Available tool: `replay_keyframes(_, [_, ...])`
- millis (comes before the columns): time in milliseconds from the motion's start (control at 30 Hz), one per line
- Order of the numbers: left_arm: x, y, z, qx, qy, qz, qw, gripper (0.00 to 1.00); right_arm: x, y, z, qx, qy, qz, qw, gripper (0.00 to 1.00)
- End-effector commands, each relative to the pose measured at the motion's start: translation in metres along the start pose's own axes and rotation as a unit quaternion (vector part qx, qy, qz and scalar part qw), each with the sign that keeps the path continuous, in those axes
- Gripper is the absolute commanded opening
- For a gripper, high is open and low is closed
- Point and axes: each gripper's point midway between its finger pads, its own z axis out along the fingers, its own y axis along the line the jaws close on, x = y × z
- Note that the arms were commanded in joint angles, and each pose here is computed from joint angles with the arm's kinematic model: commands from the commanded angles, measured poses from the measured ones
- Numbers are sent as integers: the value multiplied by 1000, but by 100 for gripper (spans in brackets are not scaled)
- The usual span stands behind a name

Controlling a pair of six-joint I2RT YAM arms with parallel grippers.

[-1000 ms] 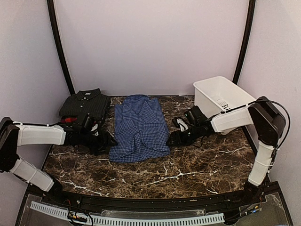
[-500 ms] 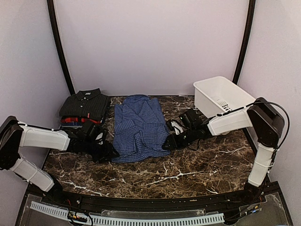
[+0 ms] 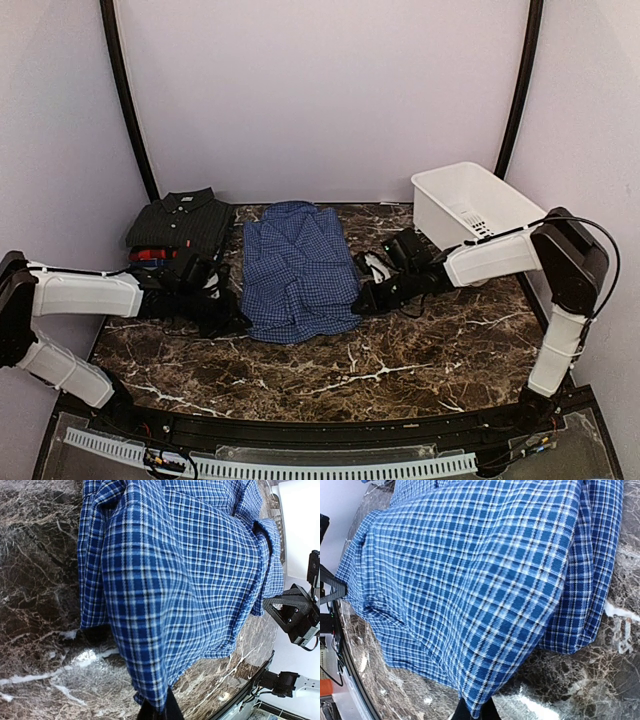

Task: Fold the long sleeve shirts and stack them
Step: Fold the rectangle-folded shirt at the center of the board.

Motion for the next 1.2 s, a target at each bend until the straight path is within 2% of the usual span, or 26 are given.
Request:
replay_keyframes(0, [2,-14,-8,17,8,3,1000,0,-14,19,-13,-20,-21,-14,999,0])
replay_keyframes(233, [-6,-42,-18,54,-2,0,999,0,-33,34,-26,-26,-36,-16,999,0])
replay_keyframes(433, [-42,-63,-25,81,-37,-15,996,0,-70,41,-33,-31,-63,1,998,0])
replay_keyframes(533, [-68,-76,-28,121,-53,-24,991,0,-94,37,-33,-38,-81,18,996,0])
replay_keyframes(733, [-132,-70,-25,132,-96,-42,986,0,-135,23,-19,-60,-105,53,991,0])
replay_keyframes(933, [-175,-59,2,137,-107,-64,983,0,-168,6,-7,-63,-125,71,988,0])
replay_keyframes(1167, [-206,-56,17,129,-120,-73,982,3,-189,-14,-6,-52,-140,86,985,5])
